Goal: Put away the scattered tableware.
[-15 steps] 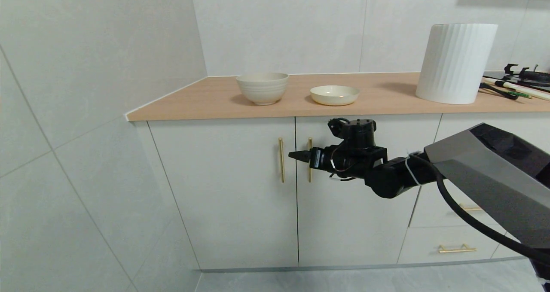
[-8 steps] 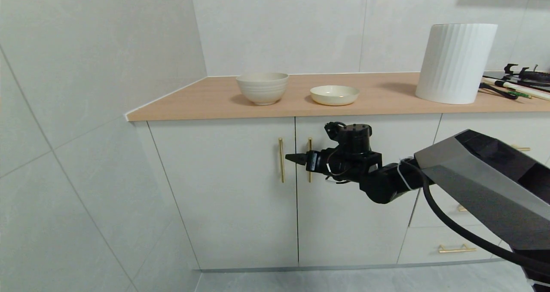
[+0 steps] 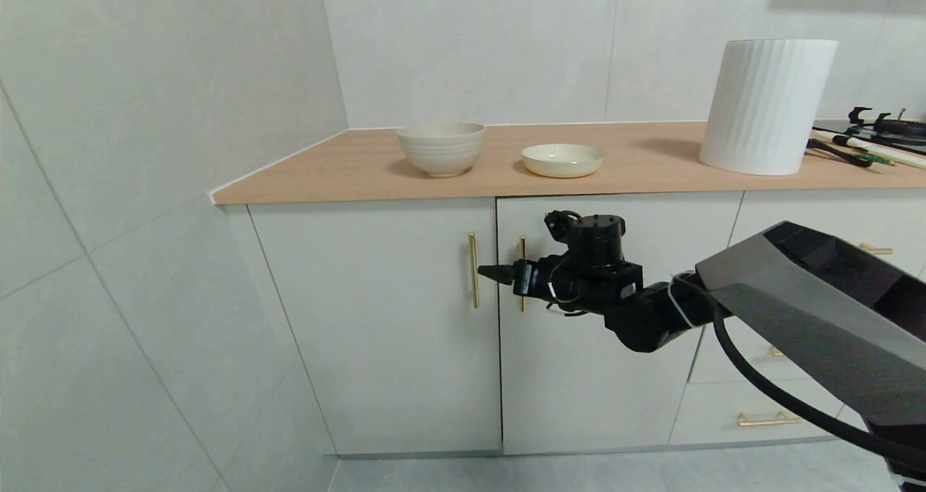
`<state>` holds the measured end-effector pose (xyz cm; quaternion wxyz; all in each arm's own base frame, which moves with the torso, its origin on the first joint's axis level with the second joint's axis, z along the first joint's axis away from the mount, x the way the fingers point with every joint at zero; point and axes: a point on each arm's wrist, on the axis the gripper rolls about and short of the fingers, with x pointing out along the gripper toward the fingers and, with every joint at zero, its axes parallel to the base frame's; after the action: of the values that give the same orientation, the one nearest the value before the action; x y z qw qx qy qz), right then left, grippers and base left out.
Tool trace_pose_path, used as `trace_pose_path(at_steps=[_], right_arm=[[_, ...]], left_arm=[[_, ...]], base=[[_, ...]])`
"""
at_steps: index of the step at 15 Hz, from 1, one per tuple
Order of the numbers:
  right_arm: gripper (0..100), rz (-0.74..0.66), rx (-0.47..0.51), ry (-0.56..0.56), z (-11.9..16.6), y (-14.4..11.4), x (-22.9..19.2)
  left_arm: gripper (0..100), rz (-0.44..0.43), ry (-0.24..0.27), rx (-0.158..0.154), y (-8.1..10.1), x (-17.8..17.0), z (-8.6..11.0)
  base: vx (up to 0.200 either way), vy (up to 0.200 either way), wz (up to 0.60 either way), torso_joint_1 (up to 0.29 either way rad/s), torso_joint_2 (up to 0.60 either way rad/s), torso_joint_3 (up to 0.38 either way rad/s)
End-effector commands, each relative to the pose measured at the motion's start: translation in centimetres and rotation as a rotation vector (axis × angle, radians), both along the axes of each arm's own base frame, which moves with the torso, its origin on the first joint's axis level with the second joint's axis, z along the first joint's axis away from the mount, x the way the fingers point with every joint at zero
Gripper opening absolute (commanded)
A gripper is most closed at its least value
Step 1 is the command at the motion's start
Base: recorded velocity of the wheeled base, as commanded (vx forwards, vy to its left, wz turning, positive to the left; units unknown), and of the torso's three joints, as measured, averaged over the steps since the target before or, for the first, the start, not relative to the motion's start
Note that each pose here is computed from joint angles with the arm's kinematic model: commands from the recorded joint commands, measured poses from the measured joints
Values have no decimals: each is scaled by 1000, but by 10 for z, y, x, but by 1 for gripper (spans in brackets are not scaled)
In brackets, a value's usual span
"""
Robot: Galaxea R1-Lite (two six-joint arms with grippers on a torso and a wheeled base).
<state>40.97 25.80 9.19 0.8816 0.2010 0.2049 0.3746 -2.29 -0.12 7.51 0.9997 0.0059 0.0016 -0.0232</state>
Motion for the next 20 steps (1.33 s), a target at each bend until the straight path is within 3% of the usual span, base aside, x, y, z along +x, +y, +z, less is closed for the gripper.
trace_pose_path(at_steps=[1, 10, 14, 20], right_arm=[[100, 8, 5, -7, 10, -3, -7], [100, 223, 1, 100, 52, -64, -109], [100, 272, -42, 87, 53, -88, -146], [100, 319, -50, 119, 48, -104, -175]], left_arm=[[100, 0, 1, 0, 0, 0, 0], [100, 0, 1, 0, 0, 0, 0], [100, 0, 0, 0, 0, 0, 0], [100, 0, 1, 3, 0, 0, 0]], base=[[0, 0, 0, 0, 0, 0], [0, 0, 0, 0, 0, 0], [0, 0, 0, 0, 0, 0], [0, 0, 0, 0, 0, 0]])
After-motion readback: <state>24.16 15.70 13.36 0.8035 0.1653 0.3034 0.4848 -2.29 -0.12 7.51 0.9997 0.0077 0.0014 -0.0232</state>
